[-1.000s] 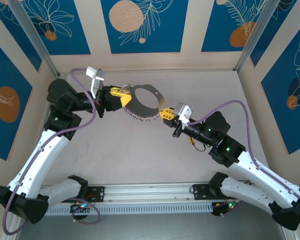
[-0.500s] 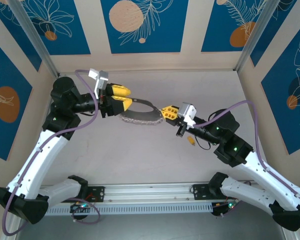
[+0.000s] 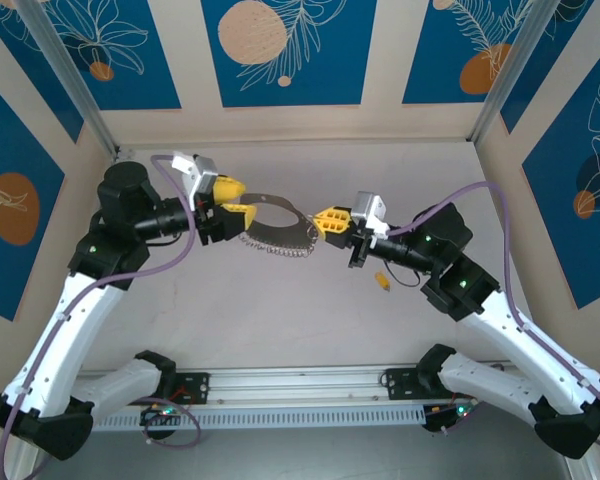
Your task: Put the keys on the keyring
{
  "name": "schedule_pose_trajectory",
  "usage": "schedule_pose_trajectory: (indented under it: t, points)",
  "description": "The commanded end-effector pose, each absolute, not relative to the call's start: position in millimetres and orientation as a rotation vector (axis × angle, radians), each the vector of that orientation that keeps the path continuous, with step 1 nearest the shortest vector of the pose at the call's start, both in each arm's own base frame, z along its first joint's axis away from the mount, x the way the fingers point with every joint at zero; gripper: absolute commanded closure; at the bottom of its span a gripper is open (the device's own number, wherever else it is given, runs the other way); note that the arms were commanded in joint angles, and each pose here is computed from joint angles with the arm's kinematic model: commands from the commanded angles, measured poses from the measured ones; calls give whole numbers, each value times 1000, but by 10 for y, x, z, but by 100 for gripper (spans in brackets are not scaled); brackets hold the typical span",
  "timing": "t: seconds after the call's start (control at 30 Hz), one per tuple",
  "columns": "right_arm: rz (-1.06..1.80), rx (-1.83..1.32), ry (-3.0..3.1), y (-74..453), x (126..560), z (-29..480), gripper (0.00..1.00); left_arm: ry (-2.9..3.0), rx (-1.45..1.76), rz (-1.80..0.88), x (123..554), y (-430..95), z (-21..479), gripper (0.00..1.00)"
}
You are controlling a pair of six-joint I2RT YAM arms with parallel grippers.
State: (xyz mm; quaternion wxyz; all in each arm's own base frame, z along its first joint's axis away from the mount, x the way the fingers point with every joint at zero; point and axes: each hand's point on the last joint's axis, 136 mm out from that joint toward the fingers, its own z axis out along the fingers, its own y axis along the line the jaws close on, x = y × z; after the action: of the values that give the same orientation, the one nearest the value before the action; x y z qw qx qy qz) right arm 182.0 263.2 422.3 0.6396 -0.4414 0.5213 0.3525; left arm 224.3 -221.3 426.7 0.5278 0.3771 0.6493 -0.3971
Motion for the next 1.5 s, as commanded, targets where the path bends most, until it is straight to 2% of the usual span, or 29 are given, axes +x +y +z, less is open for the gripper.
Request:
schedule_pose_trajectory:
  t: [0.0,0.07,0.1,0.17,0.27,0.37,0.5,0.6,0.93,1.47]
  points:
    - [948,-1002,1152,2635,1683,4502,100,1486,948,-807,2203,-2104,4421,25]
    - [955,-996,1181,2646,1717,4505,100,1423,982,-804,2113,-2109,4508,10]
    - [961,-995,1187,2651,1719,4515,100,1366,1003,-817,2030,-2121,4576,9]
    - [976,-998,1191,2657,1707,4525,100,1252,1018,-857,1883,-2138,4724,14]
    - [1002,-1008,1178,2678,1676,4534,100,1158,1058,-985,1753,-2229,4837,27]
    - [1026,-1012,1160,2692,1648,4533,100,1116,1082,-1094,1731,-2333,4859,44]
    - [1078,-1009,1110,2698,1570,4576,100,1058,1115,-1242,1687,-2456,4901,49]
    - [1103,-990,1095,2703,1563,4588,100,1057,1146,-1269,1660,-2547,4852,58]
    - [1162,-933,1078,2736,1612,4623,100,1071,1242,-1258,1532,-2793,4687,65]
    - [1212,-946,1038,2750,1518,4611,100,1066,1243,-1264,1616,-2926,4671,66]
